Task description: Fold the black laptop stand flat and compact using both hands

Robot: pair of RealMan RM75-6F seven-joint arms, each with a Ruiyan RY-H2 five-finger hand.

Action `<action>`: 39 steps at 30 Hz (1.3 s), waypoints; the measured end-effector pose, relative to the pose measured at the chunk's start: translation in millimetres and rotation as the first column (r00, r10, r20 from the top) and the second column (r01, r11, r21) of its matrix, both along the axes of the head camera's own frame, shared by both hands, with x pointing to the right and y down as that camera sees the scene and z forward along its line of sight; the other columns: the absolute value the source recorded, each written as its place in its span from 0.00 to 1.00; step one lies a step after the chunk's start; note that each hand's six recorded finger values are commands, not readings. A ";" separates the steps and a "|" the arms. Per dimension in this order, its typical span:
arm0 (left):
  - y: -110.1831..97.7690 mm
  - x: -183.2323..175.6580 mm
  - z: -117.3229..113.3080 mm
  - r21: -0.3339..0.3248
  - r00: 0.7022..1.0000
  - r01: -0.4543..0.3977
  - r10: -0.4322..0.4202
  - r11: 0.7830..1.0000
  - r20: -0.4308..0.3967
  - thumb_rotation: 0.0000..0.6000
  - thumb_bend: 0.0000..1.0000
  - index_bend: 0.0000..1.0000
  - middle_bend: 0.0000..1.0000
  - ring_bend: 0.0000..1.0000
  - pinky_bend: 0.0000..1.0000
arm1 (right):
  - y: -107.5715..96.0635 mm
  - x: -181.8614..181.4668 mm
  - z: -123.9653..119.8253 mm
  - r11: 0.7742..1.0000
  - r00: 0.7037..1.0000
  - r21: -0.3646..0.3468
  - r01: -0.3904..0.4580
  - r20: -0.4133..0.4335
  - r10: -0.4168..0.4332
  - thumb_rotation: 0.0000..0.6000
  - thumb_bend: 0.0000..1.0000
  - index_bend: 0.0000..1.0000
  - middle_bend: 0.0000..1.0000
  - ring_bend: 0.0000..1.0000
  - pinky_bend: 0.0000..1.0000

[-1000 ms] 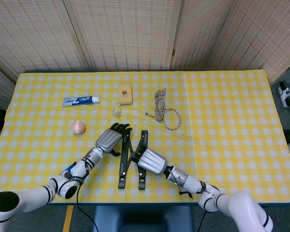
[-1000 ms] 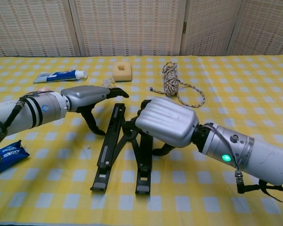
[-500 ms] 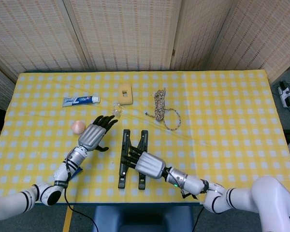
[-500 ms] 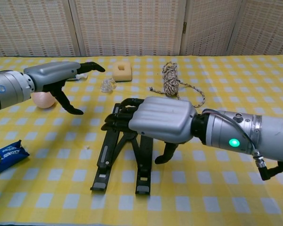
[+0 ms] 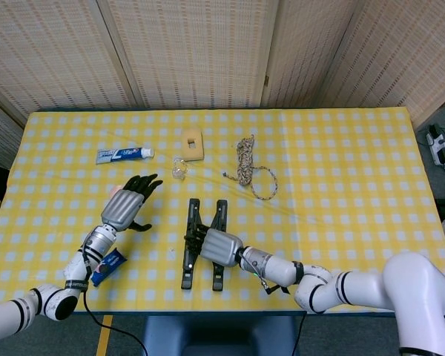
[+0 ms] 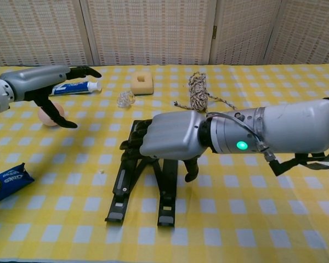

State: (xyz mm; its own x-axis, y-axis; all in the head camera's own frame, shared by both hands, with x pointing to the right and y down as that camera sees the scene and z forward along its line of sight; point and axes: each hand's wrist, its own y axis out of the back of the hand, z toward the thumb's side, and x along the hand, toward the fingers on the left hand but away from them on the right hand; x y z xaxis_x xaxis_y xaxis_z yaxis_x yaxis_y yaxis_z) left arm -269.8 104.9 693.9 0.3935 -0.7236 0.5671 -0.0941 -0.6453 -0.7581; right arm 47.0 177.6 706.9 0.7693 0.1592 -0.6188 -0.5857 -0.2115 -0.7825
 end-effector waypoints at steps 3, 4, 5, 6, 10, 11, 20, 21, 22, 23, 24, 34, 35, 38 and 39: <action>0.1 -4.4 0.9 -0.005 1.000 0.013 -0.013 1.000 -0.004 1.00 0.20 0.00 0.00 0.00 0.00 | 1.4 -3.8 3.1 1.000 1.000 0.003 0.013 -0.010 -0.013 1.00 0.18 0.00 0.00 0.03 0.00; 0.1 -5.7 1.2 -0.006 1.000 0.015 -0.015 1.000 -0.003 1.00 0.20 0.00 0.00 0.00 0.00 | 2.1 -4.7 4.7 1.000 1.000 0.005 0.019 -0.015 -0.018 1.00 0.18 0.00 0.00 0.03 0.00; 0.1 -7.1 1.6 -0.006 1.000 0.017 -0.017 1.000 -0.002 1.00 0.20 0.00 0.00 0.00 0.00 | 2.6 -5.3 5.9 1.000 1.000 0.007 0.022 -0.019 -0.022 1.00 0.18 0.00 0.00 0.03 0.00; 0.2 -7.8 1.8 -0.007 1.000 0.019 -0.019 1.000 -0.003 1.00 0.20 0.00 0.00 0.00 0.00 | 3.2 -6.0 6.9 1.000 0.999 0.008 0.026 -0.021 -0.025 1.00 0.18 0.00 0.00 0.03 0.00; -0.2 -11.4 2.4 -0.009 1.000 0.027 -0.027 1.000 -0.004 1.00 0.20 0.00 0.00 0.00 0.00 | 6.0 -9.8 11.1 0.999 0.999 0.010 0.036 -0.027 -0.035 1.00 0.18 0.00 0.00 0.02 0.00; -0.5 -12.5 2.4 -0.009 0.999 0.031 -0.031 0.999 -0.006 1.00 0.20 0.00 0.00 0.00 0.00 | 6.4 -10.6 12.0 0.999 0.999 0.011 0.038 -0.029 -0.038 1.00 0.18 0.00 0.00 0.02 0.00; -1.0 -20.6 4.1 -0.014 0.999 0.050 -0.050 0.999 -0.005 1.00 0.20 0.00 0.00 0.00 0.00 | 7.2 -14.9 19.9 0.998 0.998 0.019 0.053 -0.047 -0.052 1.00 0.18 0.00 0.05 0.03 0.00; -1.0 -21.0 4.2 -0.015 0.999 0.051 -0.051 0.999 -0.005 1.00 0.20 0.00 0.00 0.00 0.00 | 7.2 -15.1 20.4 0.998 0.998 0.019 0.052 -0.048 -0.051 1.00 0.18 0.00 0.06 0.04 0.00; -0.9 -21.3 4.3 -0.014 0.999 0.052 -0.052 0.999 -0.005 1.00 0.20 0.00 0.00 0.00 0.00 | 7.1 -15.7 20.4 0.999 0.998 0.019 0.049 -0.047 -0.048 1.00 0.18 0.00 0.08 0.04 0.00; -0.9 -21.5 4.3 -0.014 0.999 0.053 -0.053 0.999 -0.006 1.00 0.20 0.00 0.00 0.00 0.00 | 6.9 -16.2 20.4 0.999 0.998 0.018 0.046 -0.045 -0.045 1.00 0.18 0.00 0.10 0.05 0.00; -0.9 -21.5 4.4 -0.013 0.999 0.053 -0.053 0.998 -0.007 1.00 0.20 0.00 0.00 0.00 0.00 | 6.6 -16.6 20.2 0.999 0.998 0.017 0.043 -0.043 -0.042 1.00 0.18 0.00 0.11 0.05 0.00; -0.8 -22.6 5.9 -0.016 0.998 0.055 -0.055 0.998 -0.006 1.00 0.20 0.00 0.00 0.00 0.00 | 1.1 -23.3 19.6 1.000 1.000 0.000 0.016 -0.025 -0.016 1.00 0.18 0.02 0.17 0.08 0.00; -0.8 -22.6 6.0 -0.016 0.998 0.055 -0.055 0.998 -0.006 1.00 0.20 0.00 0.00 0.00 0.00 | 0.6 -24.3 19.6 1.000 1.000 -0.002 0.016 -0.025 -0.016 1.00 0.18 0.03 0.18 0.08 0.00; -0.5 -22.6 5.8 -0.016 0.999 0.054 -0.054 0.998 -0.006 1.00 0.20 0.00 0.00 0.00 0.00 | -0.5 -27.2 19.1 1.000 1.000 -0.006 0.015 -0.021 -0.015 1.00 0.18 0.08 0.22 0.10 0.00; -0.4 -22.7 5.7 -0.016 0.999 0.053 -0.054 0.998 -0.006 1.00 0.20 0.00 0.00 0.00 0.00 | -0.8 -28.0 18.7 1.000 1.000 -0.007 0.013 -0.018 -0.013 1.00 0.18 0.09 0.23 0.11 0.00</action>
State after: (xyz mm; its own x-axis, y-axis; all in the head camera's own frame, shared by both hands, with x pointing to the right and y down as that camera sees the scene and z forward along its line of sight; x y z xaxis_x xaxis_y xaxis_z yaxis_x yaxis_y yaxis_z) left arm -292.5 104.6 699.6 0.3580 -0.7349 0.5760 -0.1335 -0.6508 -0.7474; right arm 19.0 176.8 725.6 0.7597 0.1448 -0.6340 -0.6028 -0.2088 -0.7700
